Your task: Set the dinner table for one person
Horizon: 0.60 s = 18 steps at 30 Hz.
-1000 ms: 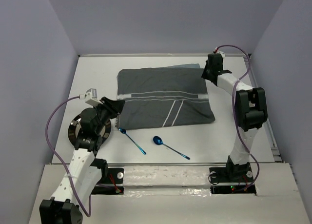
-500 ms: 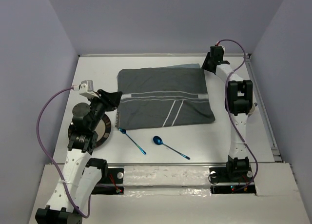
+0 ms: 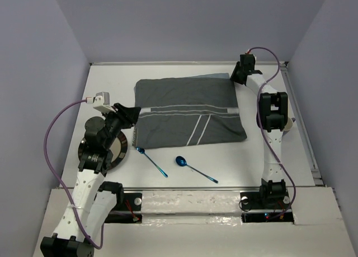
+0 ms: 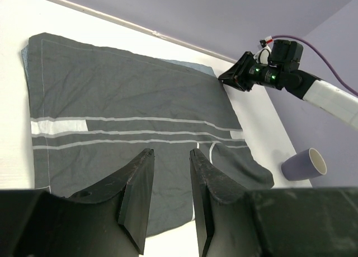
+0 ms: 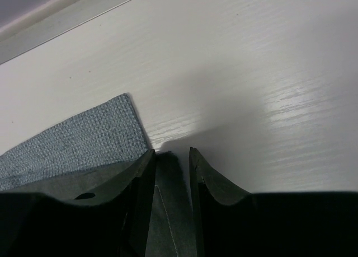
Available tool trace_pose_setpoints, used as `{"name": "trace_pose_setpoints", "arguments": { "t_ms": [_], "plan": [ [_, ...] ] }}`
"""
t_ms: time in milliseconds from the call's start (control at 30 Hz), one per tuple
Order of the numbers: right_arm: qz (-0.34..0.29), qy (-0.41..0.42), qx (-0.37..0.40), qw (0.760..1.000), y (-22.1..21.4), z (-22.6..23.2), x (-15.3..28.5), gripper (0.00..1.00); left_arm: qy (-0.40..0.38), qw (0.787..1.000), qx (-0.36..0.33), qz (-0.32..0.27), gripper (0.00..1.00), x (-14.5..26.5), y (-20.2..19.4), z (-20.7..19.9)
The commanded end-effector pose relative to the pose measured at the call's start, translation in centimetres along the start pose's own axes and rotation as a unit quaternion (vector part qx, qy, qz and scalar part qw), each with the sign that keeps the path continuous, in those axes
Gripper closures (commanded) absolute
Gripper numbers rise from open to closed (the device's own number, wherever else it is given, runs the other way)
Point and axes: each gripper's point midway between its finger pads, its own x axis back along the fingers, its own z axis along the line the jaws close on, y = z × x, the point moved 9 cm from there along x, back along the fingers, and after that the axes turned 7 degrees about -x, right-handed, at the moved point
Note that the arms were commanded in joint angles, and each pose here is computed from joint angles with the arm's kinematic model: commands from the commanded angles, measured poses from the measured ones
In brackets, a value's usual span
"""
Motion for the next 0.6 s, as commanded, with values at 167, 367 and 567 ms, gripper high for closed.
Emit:
{"name": "trace_pose_setpoints", "arguments": {
  "t_ms": [167, 367, 567],
  "plan": [
    [0.001, 0.034, -0.015, 0.999, 0.1, 0.8, 0.5, 0.78, -0.012, 1.000, -0.011, -0.020, 0.58, 0.1, 1.0, -0.5],
    [-0.014, 0.043, -0.019, 0.999, 0.6, 1.2, 0.6, 0.98, -0.008, 1.000, -0.012, -0.024, 0.58, 0.1, 1.1, -0.4],
    [-0.049, 0.056, -0.027, 0.997, 1.8, 1.6, 1.9, 1.00, -0.007, 1.000, -0.011, -0.022, 0.58, 0.0, 1.1, -0.3]
  ]
}}
